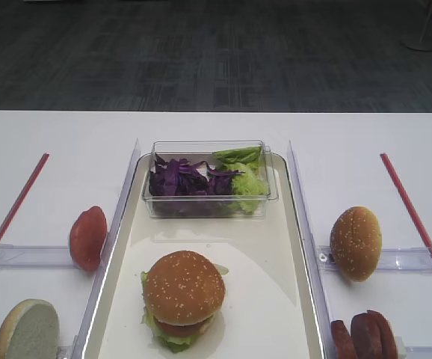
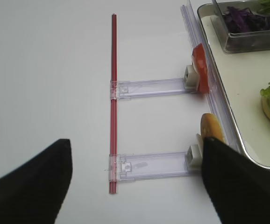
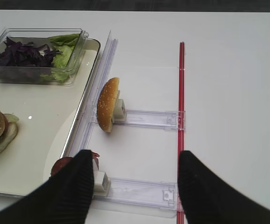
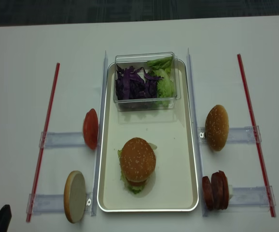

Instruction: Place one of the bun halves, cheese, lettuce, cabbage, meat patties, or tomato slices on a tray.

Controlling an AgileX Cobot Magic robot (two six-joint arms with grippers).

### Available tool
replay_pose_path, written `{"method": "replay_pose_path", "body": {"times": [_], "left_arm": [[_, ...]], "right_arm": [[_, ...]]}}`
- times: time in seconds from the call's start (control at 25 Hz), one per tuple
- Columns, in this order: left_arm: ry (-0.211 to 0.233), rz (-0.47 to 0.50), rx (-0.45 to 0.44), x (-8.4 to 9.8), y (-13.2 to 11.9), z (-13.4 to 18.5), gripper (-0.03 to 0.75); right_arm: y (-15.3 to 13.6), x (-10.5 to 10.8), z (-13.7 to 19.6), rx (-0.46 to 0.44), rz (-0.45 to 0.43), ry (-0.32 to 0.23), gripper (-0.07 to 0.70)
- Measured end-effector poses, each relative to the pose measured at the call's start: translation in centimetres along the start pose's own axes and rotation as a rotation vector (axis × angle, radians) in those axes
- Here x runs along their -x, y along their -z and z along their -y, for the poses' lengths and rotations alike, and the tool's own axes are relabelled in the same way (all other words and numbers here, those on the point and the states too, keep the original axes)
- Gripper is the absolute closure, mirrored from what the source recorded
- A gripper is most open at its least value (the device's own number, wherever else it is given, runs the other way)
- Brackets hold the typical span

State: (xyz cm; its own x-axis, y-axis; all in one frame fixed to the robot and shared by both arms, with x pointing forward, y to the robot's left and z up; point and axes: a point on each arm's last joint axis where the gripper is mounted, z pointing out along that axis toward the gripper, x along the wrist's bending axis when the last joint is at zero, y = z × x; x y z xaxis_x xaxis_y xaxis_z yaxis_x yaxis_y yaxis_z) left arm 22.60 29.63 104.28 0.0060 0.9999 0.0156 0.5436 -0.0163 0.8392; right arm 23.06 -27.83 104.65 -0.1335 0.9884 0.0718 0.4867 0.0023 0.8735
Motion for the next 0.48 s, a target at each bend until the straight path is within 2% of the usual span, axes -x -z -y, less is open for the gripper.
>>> {"method": "replay_pose_path", "body": {"times": [0.48], "left_arm": [[0.0, 0.0, 0.0, 0.0, 0.0, 0.0, 0.176]], "right_arm": [[0.0, 0.0, 0.0, 0.0, 0.0, 0.0, 0.197]]}}
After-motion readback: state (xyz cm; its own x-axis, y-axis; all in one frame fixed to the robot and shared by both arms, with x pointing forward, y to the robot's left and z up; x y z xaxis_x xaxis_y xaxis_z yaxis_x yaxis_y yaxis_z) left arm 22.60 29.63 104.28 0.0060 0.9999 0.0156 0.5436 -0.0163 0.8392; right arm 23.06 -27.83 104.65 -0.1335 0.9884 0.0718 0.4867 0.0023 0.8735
